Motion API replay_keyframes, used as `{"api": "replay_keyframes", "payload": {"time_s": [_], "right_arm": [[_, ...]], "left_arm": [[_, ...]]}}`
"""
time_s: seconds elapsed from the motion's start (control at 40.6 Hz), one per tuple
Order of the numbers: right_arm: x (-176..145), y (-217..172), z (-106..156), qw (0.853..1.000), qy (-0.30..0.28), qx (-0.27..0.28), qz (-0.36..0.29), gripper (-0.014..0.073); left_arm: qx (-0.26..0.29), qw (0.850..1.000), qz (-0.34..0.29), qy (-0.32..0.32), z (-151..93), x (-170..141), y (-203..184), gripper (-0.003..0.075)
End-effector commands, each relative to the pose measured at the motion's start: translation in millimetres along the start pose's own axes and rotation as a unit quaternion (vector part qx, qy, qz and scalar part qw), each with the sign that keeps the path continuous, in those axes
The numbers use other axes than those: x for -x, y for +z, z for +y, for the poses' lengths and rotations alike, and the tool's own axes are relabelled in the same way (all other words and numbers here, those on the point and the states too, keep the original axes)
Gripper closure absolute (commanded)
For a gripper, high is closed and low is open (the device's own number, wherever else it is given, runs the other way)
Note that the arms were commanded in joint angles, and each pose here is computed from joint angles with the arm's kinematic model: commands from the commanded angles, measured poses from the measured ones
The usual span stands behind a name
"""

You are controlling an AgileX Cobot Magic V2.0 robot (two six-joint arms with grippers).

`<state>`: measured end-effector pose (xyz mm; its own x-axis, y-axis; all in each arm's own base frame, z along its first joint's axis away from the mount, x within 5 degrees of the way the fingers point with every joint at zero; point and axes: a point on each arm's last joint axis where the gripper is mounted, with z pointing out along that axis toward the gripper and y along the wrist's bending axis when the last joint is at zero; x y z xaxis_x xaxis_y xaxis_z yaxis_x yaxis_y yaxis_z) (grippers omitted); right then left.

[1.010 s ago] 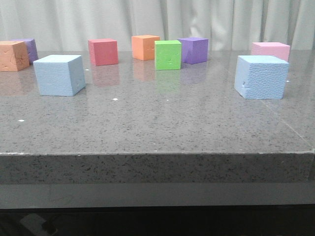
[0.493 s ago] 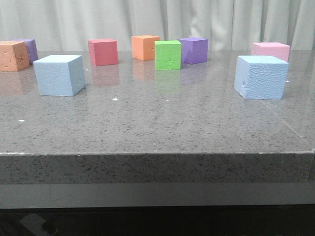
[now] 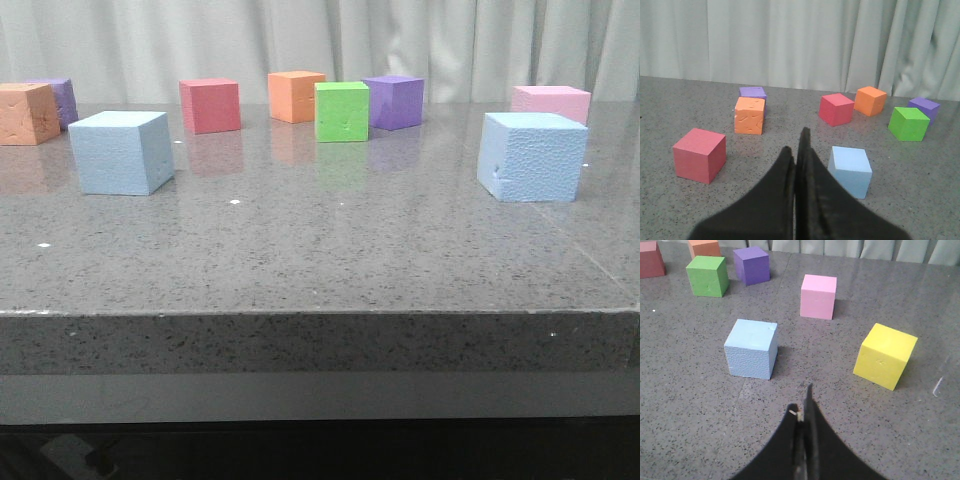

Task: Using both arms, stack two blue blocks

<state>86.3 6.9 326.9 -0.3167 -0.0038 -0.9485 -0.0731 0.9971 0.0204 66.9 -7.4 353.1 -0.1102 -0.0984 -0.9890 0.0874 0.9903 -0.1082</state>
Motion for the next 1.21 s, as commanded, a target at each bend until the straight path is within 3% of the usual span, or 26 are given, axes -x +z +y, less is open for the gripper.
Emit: {"api": "replay_keyframes", "payload": {"time_s": [0.0,0.271,0.32,0.394,0.443,0.542,0.591,0.69,1.183], "right_arm": [[15.9,-1.4,-1.1,0.999,-0.003,-0.007,-0.043,0.0662],[15.9,-1.4,-1.1,0.999,-0.002,-0.007,-0.043,0.0652],[16.3,-1.4,-1.2,0.999,-0.002,-0.007,-0.045,0.0615],[18.4,-1.6,-1.3,0.998,-0.002,-0.008,-0.057,0.0485],[19.5,-1.8,-1.5,0.998,-0.004,-0.009,-0.063,0.037],[20.0,-1.8,-1.6,0.998,-0.005,-0.01,-0.066,0.0165],[20.0,-1.8,-1.6,0.998,-0.005,-0.009,-0.066,0.012],[20.0,-1.8,-1.6,0.998,-0.005,-0.009,-0.066,0.0111],[20.4,-1.9,-0.7,0.998,0.006,-0.004,-0.068,0.0111]], "left_arm": [[-0.003,0.999,-0.04,-0.008,-1.4,15.8,0.9,0.0741],[-0.003,0.999,-0.039,-0.008,-1.4,15.7,0.9,0.0741],[-0.003,0.999,-0.036,-0.008,-1.4,15.1,1.0,0.074],[-0.003,0.999,-0.038,-0.007,-1.4,15.6,0.9,0.0724],[-0.002,0.999,-0.042,-0.005,-1.2,16.2,0.9,0.0671],[0.009,0.999,-0.046,0.02,0.5,17.0,0.8,0.0447],[0.015,0.998,-0.047,0.035,1.6,17.2,0.8,0.029],[0.016,0.998,-0.048,0.038,1.8,17.3,0.7,0.0121],[0.011,0.998,-0.049,0.025,0.8,17.4,0.8,0.0123]]}}
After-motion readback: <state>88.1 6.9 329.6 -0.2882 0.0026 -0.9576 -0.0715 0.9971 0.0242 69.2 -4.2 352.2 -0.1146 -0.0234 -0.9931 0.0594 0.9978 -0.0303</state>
